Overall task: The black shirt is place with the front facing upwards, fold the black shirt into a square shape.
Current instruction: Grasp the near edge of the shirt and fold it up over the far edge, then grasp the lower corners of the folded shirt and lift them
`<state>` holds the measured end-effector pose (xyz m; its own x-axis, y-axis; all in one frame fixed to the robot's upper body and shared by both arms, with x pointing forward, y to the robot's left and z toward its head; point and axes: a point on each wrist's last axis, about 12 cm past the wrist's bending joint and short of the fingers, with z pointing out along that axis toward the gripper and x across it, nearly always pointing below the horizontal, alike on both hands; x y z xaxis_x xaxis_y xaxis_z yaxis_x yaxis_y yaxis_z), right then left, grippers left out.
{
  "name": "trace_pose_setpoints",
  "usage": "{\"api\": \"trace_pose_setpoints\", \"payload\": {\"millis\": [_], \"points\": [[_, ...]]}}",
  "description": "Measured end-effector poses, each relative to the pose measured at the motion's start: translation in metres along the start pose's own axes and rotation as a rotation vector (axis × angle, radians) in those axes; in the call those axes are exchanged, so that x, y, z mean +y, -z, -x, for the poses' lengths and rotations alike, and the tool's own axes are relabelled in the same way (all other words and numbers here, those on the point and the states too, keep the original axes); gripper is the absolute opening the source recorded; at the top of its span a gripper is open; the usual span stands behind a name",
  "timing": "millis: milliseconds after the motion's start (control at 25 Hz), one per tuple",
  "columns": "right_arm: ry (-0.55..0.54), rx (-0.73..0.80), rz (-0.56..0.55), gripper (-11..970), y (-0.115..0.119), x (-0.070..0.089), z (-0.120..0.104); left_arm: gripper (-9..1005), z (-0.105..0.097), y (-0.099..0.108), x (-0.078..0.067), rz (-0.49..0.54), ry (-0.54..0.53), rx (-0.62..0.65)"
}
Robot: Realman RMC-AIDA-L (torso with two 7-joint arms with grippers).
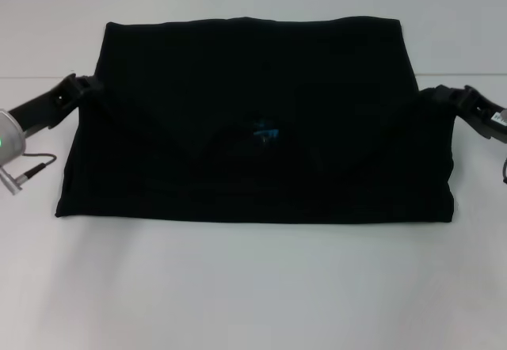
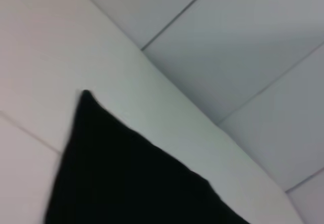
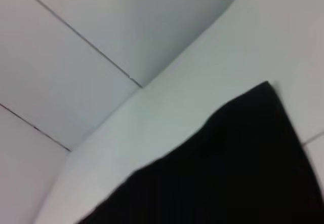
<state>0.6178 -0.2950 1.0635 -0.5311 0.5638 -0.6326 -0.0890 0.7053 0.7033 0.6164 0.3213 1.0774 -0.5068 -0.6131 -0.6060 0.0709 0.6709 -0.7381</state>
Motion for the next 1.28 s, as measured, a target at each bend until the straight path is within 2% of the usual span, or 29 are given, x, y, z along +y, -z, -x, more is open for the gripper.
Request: {"api": "trace_pose_setpoints", "payload": {"millis": [240,440,480,560,760,800,840,880,1000,1040,1120,1200,1280], "points": [[0.068,0.025,-0.055,83,-0.008,0.0,-0.006,62,-0.01,-0.005,0.002,0.037,0.004,-0.015],[0.067,0.031,-0.087,114,-0.007,-0.006,-0.012,139,-0.016,-0.003,0.004,0.042,-0.007,-0.039],[0.06,0.029,-0.089,120,-0.005,-0.008,-0.013,160,-0.017,0.0,0.008,0.058,0.002,-0.046],[0.046,0.021,-0.096,317,0.0,-0.012,-0.013,204,-0.019,0.003,0.011,0.067,0.011,-0.051],[-0.008,-0.011,-0.043,525,0.017,-0.021,-0.014,313,-0.021,0.018,0.021,0.045,0.054,-0.059],[-0.021,-0.03,-0.016,567,0.023,-0.023,-0.014,372,-0.021,0.021,0.022,0.029,0.061,-0.055],[-0.023,-0.079,0.045,607,0.036,-0.024,-0.015,432,-0.019,0.026,0.022,0.007,0.069,-0.044],[-0.023,-0.079,0.045,646,0.036,-0.024,-0.015,491,-0.018,0.03,0.023,-0.01,0.071,-0.028],[0.013,-0.168,0.126,765,0.056,-0.026,-0.018,622,-0.015,0.04,0.022,-0.07,0.046,0.053],[0.025,-0.208,0.153,765,0.069,-0.03,-0.023,665,-0.015,0.046,0.02,-0.104,0.024,0.125],[0.036,-0.2,0.161,765,0.073,-0.031,-0.026,752,-0.015,0.048,0.019,-0.116,0.017,0.162],[0.09,-0.149,0.186,765,0.076,-0.031,-0.03,757,-0.016,0.053,0.019,-0.125,0.011,0.248],[0.206,-0.045,0.228,765,0.076,-0.026,-0.038,762,-0.014,0.056,0.02,-0.109,0.014,0.322]]}}
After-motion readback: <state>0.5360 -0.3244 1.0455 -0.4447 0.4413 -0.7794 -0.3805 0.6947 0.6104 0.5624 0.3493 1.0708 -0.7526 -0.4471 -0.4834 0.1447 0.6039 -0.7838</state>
